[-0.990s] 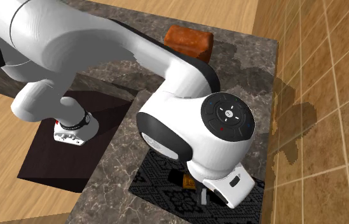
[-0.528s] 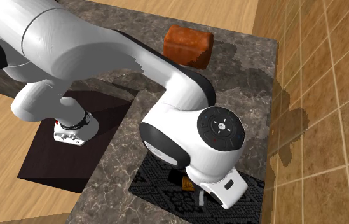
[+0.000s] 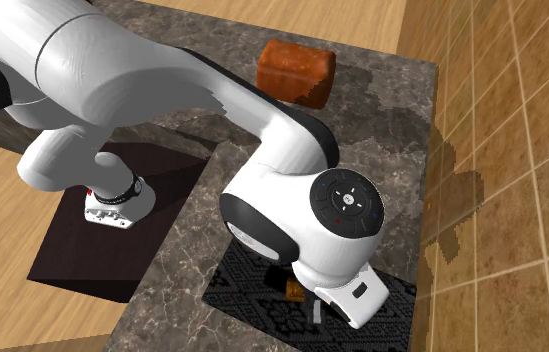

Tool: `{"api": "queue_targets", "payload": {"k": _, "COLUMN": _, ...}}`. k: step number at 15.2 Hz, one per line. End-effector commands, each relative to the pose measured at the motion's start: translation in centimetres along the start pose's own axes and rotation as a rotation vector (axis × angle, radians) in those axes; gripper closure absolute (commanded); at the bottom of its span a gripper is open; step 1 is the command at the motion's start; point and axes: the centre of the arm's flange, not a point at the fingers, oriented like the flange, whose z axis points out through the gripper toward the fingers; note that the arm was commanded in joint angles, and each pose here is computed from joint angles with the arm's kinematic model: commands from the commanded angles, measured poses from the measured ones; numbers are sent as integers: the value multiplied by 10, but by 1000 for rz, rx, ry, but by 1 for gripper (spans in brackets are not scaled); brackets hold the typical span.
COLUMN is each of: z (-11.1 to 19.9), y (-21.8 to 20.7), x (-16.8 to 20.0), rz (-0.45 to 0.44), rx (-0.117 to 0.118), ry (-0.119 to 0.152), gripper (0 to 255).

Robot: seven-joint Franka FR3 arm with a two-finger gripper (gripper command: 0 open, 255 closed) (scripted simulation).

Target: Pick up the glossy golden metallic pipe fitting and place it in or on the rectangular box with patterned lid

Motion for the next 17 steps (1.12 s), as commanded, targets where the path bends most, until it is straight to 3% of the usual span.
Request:
{"api": "queue_targets", "payload": {"k": 1, "z": 0, "y": 0, "x": 0, "rz": 0, "rx": 0, "ry": 0, "gripper": 0}}
{"api": "queue_targets", "payload": {"k": 5, "z": 0, "y": 0, "x": 0, "rz": 0, "rx": 0, "ry": 0, "gripper": 0}}
{"api": "queue_targets", "payload": {"k": 9, "z": -50, "y": 0, "x": 0, "rz": 0, "rx": 0, "ry": 0, "gripper": 0}}
{"api": "queue_targets", "payload": {"k": 17, "z": -50, "y": 0, "x": 0, "rz": 0, "rx": 0, "ry": 0, "gripper": 0}}
